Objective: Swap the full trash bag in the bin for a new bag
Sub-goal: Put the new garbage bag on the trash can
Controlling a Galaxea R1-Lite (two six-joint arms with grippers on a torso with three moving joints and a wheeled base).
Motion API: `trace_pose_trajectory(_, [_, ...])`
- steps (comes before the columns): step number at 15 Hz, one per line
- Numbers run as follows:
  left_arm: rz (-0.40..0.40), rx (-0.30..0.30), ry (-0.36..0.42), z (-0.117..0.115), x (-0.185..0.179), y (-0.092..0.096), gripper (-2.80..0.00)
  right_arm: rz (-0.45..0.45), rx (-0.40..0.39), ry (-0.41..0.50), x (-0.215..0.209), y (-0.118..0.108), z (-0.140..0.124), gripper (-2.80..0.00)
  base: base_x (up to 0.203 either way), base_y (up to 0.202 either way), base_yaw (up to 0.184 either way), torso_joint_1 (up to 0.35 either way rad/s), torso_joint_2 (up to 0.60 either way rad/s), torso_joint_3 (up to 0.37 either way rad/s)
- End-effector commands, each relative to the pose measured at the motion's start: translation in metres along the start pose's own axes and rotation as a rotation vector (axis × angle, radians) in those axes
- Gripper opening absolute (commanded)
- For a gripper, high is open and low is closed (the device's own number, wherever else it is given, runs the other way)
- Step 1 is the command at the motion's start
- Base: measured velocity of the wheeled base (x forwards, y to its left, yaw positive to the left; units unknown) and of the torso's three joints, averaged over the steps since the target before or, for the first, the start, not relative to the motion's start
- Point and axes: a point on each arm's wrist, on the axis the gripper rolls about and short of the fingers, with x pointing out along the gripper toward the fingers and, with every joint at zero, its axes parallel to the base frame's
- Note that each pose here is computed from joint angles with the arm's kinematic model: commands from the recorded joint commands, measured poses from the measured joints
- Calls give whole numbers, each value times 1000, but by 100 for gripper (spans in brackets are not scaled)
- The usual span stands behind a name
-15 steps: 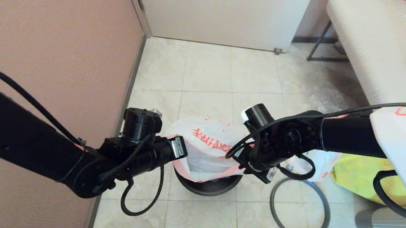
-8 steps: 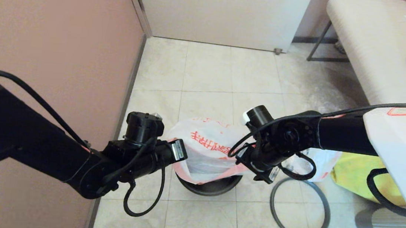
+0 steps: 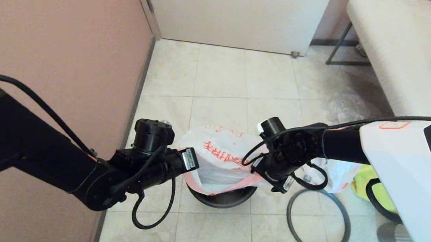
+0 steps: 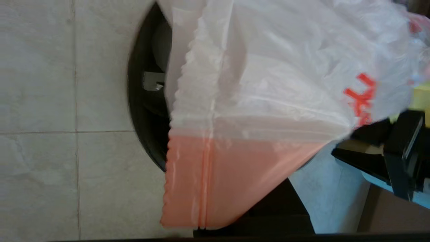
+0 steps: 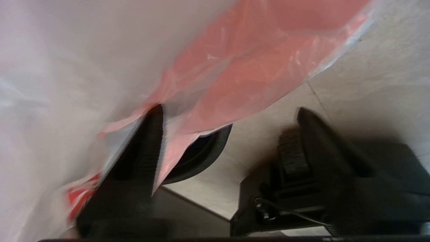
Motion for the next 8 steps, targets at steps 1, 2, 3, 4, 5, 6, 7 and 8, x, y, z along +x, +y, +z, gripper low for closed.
trace_pose_trajectory(1, [3,-8,-15,4,-1,2,-280,-33,3,-8,9,-3,-2,-280,0,0,0,0,0,0])
trace_pose_trajectory(2, [6,-14,-23,7,-1,4,-280,-53,-1,-16,15,-4,-4,-280,0,0,0,0,0,0])
trace_pose_trajectory(3, [9,-16,-27,8,-1,5,-280,-59,-3,-18,18,-4,-4,-280,0,0,0,0,0,0])
trace_pose_trajectory(4, [13,-19,-33,10,-2,6,-280,-66,-5,-15,19,-5,-5,-280,0,0,0,0,0,0])
trace_pose_trajectory(5, [15,-23,-38,12,-2,8,-280,-77,-6,-11,17,-6,-6,-280,0,0,0,0,0,0])
trace_pose_trajectory(6, [21,-29,-38,12,-1,9,-280,-85,-6,-7,12,-7,-5,-280,0,0,0,0,0,0])
trace_pose_trajectory(7, [26,-33,-38,12,0,11,-280,-87,-5,-6,9,-7,-5,-280,0,0,0,0,0,0])
trace_pose_trajectory(8, [34,-35,-34,12,1,14,-280,-93,-5,-3,9,-8,-6,-280,0,0,0,0,0,0])
